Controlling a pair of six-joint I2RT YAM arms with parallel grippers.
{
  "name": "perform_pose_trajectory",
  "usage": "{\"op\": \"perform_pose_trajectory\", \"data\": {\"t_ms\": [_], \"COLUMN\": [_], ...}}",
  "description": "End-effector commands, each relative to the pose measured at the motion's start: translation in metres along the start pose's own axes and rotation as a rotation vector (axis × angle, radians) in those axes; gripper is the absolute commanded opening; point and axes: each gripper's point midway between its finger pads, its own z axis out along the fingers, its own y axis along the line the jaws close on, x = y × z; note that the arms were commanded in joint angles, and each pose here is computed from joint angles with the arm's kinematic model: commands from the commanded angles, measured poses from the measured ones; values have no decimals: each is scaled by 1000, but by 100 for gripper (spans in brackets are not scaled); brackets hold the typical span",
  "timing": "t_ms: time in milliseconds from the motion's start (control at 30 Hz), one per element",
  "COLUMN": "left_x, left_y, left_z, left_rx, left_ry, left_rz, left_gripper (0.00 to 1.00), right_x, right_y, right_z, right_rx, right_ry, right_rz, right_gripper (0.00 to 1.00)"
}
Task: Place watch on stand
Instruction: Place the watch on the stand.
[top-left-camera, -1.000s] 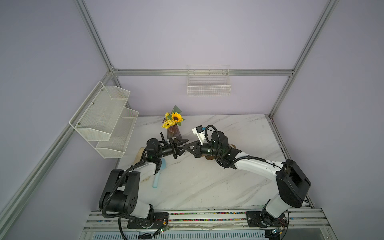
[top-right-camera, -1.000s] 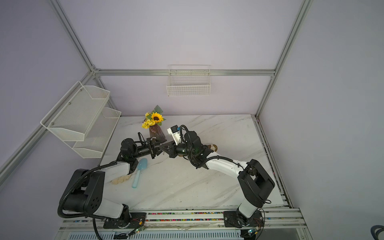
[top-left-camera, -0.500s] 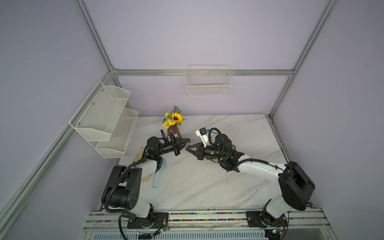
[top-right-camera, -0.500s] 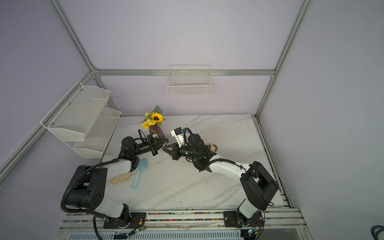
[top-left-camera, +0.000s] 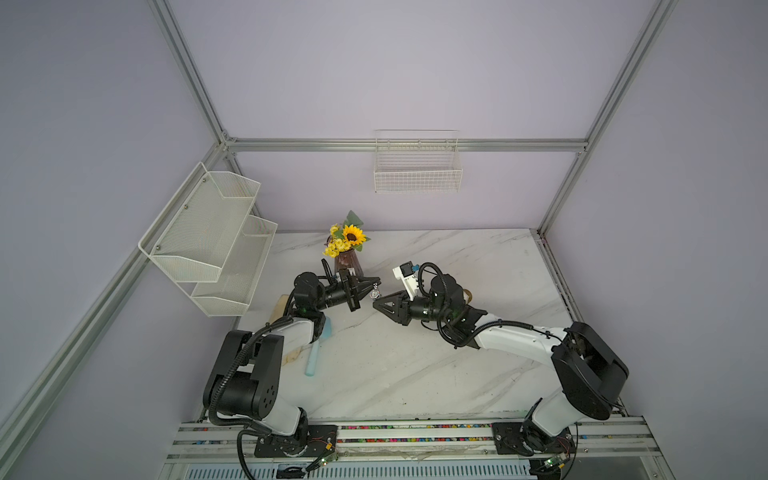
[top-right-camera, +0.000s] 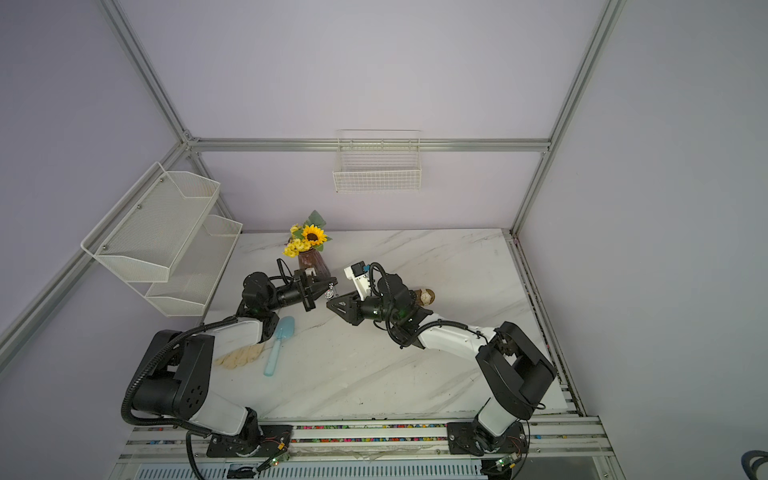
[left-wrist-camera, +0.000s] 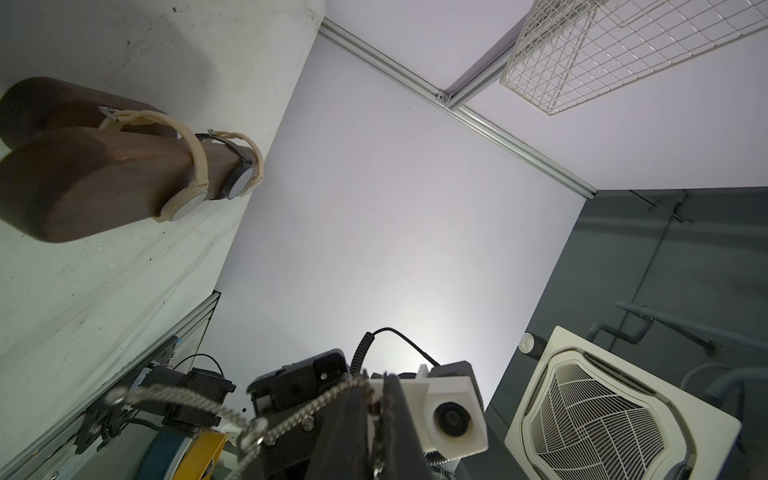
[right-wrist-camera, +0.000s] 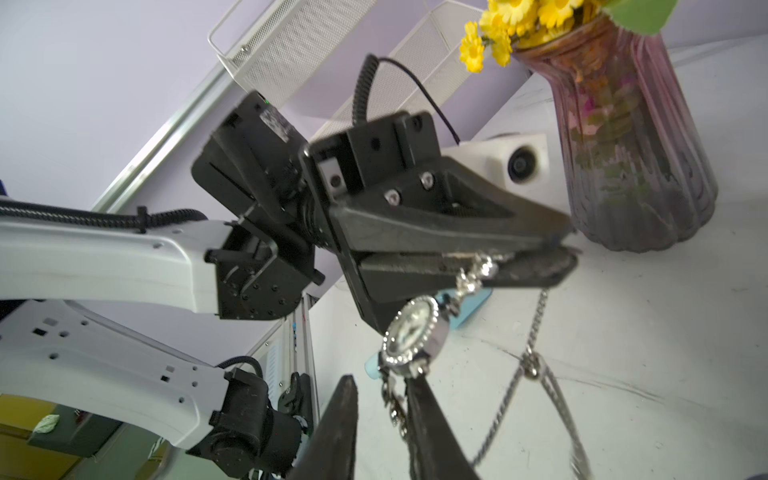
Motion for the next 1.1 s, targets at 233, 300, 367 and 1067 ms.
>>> {"op": "perform_pose_trajectory", "data": {"t_ms": [233, 300, 367, 1067], "left_x": [0, -5, -9, -45], "left_y": [-11, 1, 12, 89], "left_z": [-1, -2, -1, 35], "left_rx": [16, -15, -37, -120], "left_ry": [-8, -13, -10, -15], "left_rz": [125, 124, 124, 70], "left_gripper": [0, 0, 0, 0], "right_x": [14, 12, 8, -61], "right_y": [-5, -1, 5, -35], "right_z": [-2, -10, -20, -141], "right_rx": [2, 13, 30, 475], "right_ry": [8, -2, -8, -187], "right_rz": [81, 87, 85, 75], "right_gripper": [42, 43, 43, 15]}}
